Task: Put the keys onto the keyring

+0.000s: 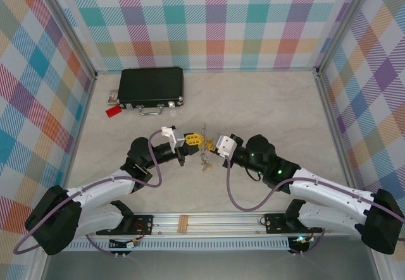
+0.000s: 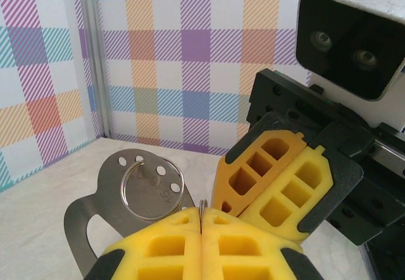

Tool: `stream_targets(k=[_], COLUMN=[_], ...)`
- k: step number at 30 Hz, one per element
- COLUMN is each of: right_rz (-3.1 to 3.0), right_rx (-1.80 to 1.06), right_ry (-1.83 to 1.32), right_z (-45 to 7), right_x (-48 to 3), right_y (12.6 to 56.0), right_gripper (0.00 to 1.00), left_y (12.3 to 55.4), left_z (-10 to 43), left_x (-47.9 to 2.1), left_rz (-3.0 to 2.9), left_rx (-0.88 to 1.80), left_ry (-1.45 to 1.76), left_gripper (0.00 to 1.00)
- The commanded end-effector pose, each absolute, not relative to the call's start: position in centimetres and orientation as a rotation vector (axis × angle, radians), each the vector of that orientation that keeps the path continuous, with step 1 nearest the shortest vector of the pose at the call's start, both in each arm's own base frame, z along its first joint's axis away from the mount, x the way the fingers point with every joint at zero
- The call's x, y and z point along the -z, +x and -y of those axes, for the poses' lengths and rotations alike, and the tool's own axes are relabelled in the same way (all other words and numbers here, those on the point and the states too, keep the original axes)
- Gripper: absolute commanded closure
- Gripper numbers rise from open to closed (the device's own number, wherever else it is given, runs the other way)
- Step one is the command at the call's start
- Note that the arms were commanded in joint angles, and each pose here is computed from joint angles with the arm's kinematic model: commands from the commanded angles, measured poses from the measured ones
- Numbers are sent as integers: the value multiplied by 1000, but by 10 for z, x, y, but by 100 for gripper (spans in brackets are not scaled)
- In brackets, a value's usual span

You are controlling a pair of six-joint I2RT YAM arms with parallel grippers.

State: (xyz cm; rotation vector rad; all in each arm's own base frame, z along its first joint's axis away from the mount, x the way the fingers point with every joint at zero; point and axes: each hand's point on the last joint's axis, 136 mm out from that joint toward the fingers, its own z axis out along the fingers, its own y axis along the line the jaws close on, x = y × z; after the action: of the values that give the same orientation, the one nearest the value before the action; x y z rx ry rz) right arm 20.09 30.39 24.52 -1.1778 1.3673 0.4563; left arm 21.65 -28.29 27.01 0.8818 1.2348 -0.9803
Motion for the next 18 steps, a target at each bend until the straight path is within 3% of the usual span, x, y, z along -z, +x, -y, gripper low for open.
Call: stream_targets(k=[1,7,12,14,18], right_rz=[-1373,-1366,-1405,-1418,-1439], right_rx=[-535,-581,-535,-510,-480], right_ry=[-1218,-1200,-1136,-1092,-1047], right_z=[-314,-318,-303,-294,-280], right_x=[-243,-249,-246,-247,-249], right_y=[191,188,193,196,197], right_gripper=[99,96,75,61,60], left_y=[217,217,217,217,219], left_z=[279,280,278,278,279], left_x=[-295,-295,-297,-297,-297], left_rz=[-1134,-1128,-1122,-1122,-1116], left_rx=[975,986,986,986,993], left_ry=[824,821,813,809,797], left_gripper=[100,100,100,100,100])
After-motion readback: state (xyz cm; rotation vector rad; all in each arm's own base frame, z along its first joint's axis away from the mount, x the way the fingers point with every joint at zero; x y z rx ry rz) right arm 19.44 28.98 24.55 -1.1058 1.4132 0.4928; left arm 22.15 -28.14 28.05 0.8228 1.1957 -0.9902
